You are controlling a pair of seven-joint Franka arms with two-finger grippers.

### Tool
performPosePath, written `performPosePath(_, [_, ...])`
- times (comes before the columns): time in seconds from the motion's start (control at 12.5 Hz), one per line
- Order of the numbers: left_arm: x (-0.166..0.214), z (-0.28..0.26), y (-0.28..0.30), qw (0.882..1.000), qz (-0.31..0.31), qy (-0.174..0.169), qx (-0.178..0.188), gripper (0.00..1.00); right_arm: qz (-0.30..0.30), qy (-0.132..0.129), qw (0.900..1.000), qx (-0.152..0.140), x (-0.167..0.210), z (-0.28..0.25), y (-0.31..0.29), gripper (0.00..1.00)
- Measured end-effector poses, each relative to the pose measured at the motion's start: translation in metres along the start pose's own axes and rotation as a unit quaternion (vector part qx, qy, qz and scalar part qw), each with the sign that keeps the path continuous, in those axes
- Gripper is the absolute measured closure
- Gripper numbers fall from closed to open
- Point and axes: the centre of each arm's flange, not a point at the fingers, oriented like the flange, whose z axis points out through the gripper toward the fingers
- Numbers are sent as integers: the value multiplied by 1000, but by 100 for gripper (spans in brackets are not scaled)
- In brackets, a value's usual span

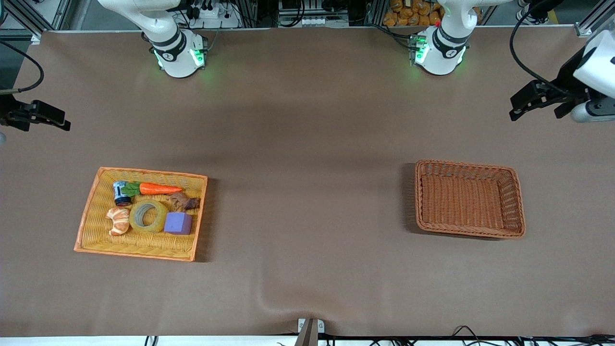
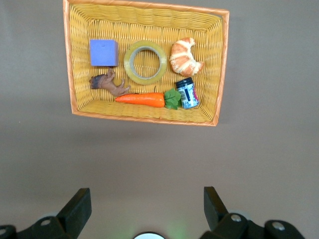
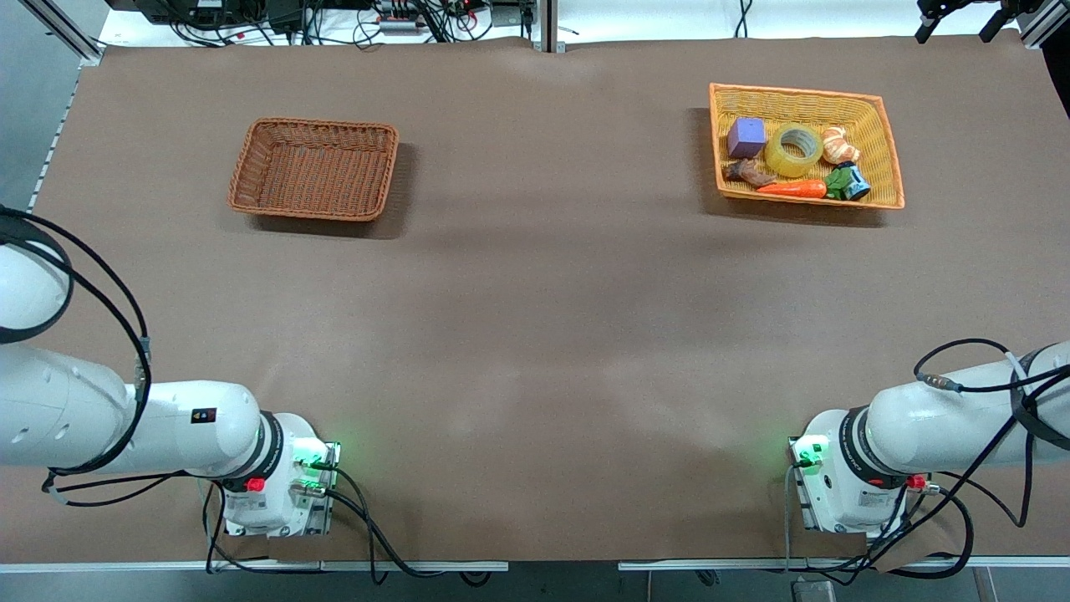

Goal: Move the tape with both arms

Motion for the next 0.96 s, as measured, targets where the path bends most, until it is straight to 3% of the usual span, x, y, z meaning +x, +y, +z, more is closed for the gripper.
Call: performPosePath(0.96, [6, 11, -5, 1000, -2, -11, 16, 0, 4, -3, 1000, -1, 0, 2, -8, 0])
